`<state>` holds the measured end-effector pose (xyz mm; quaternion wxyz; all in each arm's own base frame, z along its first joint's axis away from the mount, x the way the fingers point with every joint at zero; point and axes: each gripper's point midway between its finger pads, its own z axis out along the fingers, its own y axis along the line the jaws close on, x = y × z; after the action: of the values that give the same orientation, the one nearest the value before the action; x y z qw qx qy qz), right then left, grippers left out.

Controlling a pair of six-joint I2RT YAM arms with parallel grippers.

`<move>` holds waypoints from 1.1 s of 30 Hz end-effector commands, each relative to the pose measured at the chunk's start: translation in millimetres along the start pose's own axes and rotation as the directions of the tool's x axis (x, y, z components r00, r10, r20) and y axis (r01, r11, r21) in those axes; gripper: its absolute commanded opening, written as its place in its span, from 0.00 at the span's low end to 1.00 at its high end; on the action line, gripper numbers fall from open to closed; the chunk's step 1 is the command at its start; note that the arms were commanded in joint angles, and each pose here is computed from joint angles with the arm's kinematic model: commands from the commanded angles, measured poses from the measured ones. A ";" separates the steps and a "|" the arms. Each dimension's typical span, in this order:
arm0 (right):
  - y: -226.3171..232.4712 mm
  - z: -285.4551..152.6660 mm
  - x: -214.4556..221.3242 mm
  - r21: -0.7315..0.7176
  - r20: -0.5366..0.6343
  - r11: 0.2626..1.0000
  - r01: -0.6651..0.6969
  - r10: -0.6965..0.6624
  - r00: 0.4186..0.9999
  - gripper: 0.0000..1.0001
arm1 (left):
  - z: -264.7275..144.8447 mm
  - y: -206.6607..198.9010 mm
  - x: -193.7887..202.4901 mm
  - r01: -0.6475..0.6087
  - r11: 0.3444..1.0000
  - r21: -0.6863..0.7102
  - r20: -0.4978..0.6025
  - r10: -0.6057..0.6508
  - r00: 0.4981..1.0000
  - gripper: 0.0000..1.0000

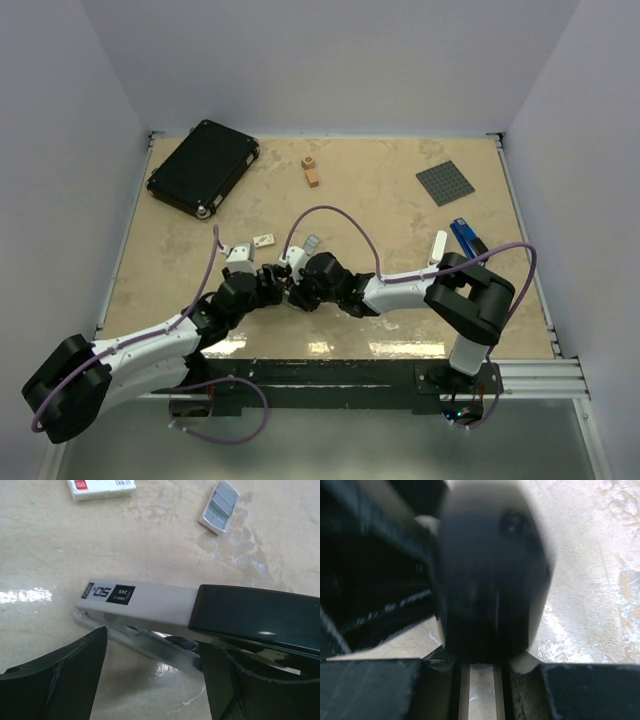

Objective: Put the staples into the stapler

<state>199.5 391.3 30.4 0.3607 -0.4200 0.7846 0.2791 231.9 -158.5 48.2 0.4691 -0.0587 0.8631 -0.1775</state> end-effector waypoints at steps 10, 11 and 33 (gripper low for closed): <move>6.4 -7.1 -8.8 -0.026 0.089 0.999 0.048 -0.045 0.995 0.24 | -10.2 -34.9 -0.3 0.079 0.987 0.138 0.022 -0.083 0.996 0.79; 6.1 -6.8 -8.7 -0.024 0.088 0.999 0.048 -0.045 0.995 0.26 | -11.4 -35.5 -3.2 0.092 0.986 0.137 0.028 -0.096 0.995 0.79; 8.8 -31.9 -3.0 -0.015 0.016 1.000 -0.018 0.019 1.000 0.56 | -82.6 -18.5 -167.8 0.161 0.979 -0.125 0.357 -0.107 0.928 0.82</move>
<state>189.9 378.8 30.0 0.3656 -0.4249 0.7791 0.2807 248.8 -137.8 204.8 0.5718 -0.1653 0.7828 -0.1817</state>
